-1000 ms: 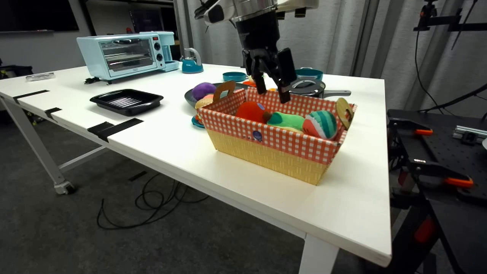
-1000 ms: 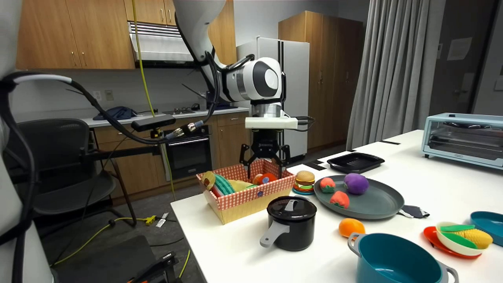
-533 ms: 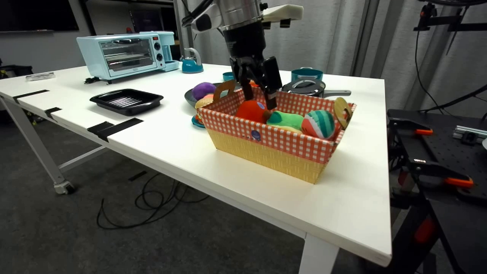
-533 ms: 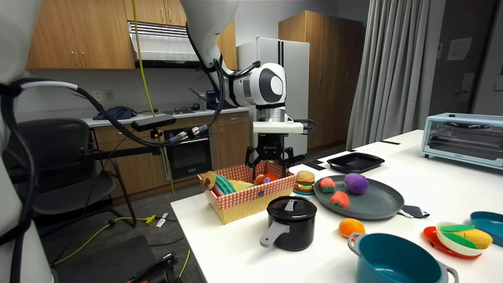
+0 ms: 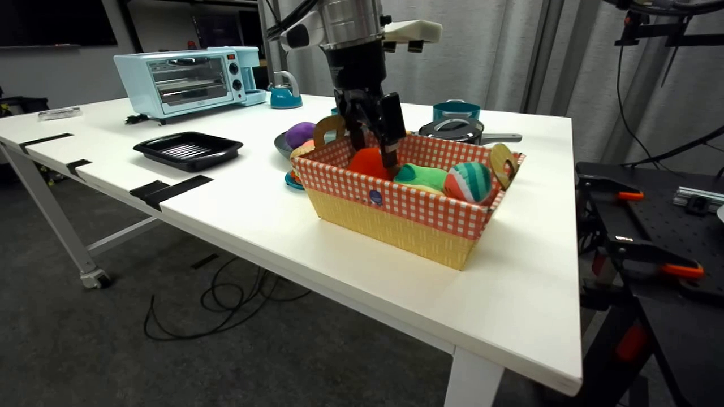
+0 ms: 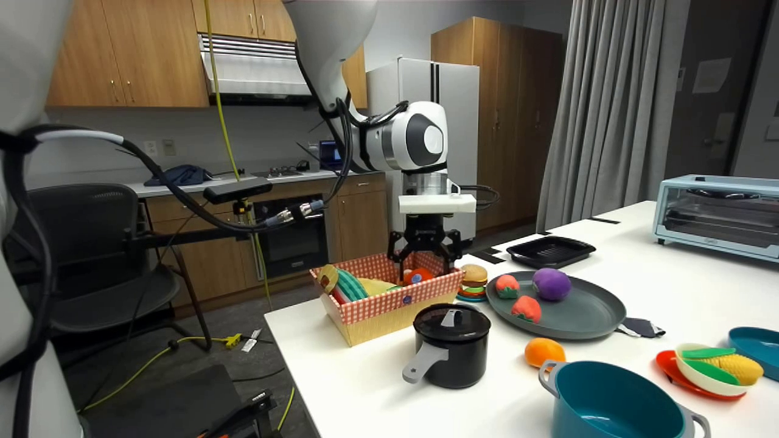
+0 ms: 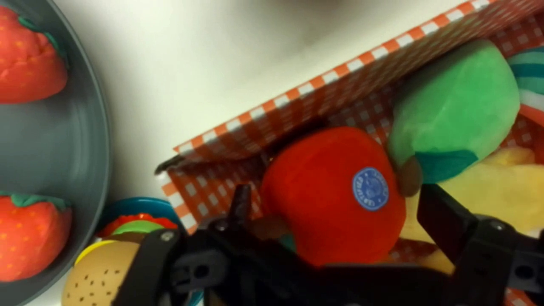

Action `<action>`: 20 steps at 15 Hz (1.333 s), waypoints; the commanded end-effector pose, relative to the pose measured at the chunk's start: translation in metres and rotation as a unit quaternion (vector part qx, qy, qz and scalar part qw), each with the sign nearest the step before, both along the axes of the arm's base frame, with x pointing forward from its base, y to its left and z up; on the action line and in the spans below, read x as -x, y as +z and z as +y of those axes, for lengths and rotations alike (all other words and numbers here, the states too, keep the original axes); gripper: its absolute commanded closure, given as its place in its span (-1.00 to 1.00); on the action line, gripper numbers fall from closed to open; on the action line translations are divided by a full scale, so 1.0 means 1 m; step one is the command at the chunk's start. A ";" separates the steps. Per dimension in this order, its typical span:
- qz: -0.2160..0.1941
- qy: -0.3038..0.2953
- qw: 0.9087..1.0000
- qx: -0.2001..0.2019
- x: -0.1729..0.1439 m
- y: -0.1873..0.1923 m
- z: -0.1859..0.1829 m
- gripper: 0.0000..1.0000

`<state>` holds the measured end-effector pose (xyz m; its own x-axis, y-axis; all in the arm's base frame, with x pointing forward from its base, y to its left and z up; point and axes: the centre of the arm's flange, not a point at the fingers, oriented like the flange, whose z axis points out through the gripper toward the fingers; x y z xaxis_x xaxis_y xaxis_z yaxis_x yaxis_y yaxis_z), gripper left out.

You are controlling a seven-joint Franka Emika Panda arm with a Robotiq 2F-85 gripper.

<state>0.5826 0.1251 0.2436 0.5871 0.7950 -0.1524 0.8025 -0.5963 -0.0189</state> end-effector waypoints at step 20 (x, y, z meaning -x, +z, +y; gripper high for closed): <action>-0.002 -0.068 0.998 0.006 0.021 -0.023 -0.053 0.76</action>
<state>0.5847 0.0630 0.2182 0.6792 0.7197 -0.1440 0.7254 -0.6881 -0.0172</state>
